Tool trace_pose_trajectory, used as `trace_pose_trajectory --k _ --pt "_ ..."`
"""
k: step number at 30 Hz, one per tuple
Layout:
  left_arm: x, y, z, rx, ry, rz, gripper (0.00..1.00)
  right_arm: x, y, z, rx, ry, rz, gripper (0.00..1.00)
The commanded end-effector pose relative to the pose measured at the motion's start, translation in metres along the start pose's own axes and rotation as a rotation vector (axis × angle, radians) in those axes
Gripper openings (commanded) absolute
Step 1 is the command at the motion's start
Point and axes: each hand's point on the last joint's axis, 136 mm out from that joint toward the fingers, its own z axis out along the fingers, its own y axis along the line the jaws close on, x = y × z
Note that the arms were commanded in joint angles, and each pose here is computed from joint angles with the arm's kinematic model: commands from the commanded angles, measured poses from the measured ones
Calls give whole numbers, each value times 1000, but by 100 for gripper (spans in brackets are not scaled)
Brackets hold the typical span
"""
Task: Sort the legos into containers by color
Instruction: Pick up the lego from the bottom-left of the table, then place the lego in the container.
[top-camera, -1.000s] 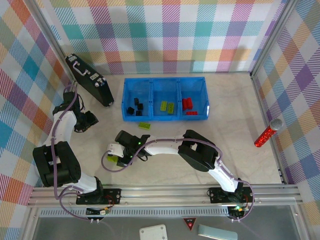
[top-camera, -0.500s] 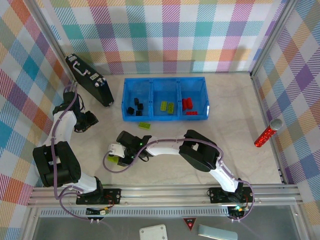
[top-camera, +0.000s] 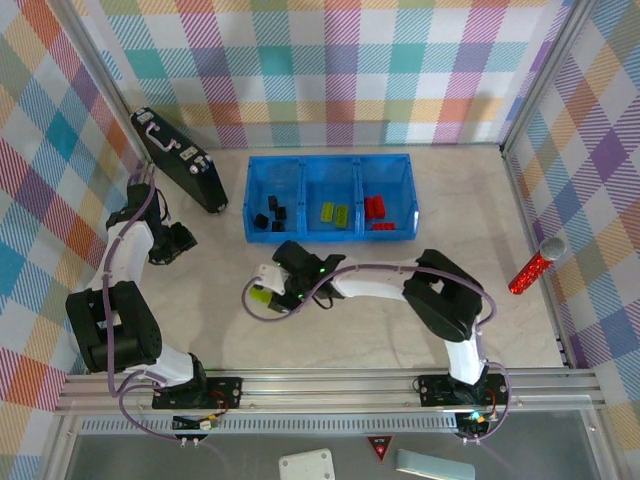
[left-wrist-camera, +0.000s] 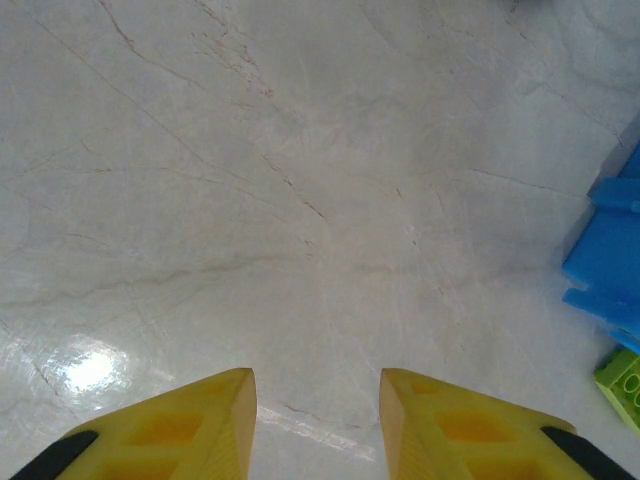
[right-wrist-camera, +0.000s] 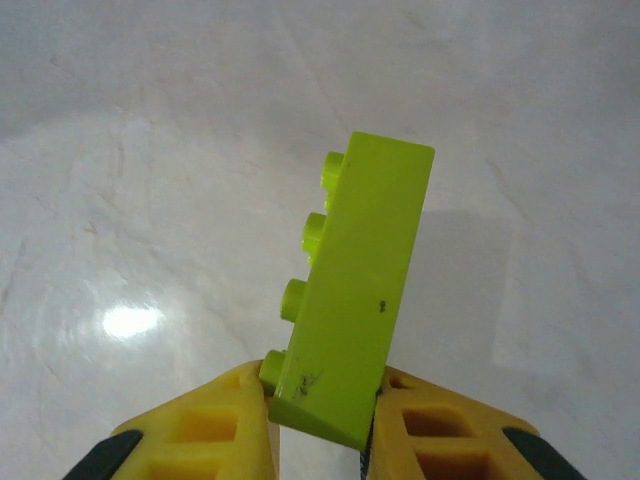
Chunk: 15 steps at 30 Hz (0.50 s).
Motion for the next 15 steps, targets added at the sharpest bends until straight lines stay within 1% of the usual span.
trace_pose_trajectory --k 1,6,10,15 --pt "-3 1 1 14 5 -11 37 -1 -18 -29 39 -43 29 24" --pt "-2 0 1 21 8 -11 37 13 -54 -61 99 -54 146 24" --pt "-3 -1 1 23 7 -10 38 23 -90 -87 185 -56 288 23" --pt "-2 -1 2 26 13 -12 37 46 -135 -107 317 -5 485 22"
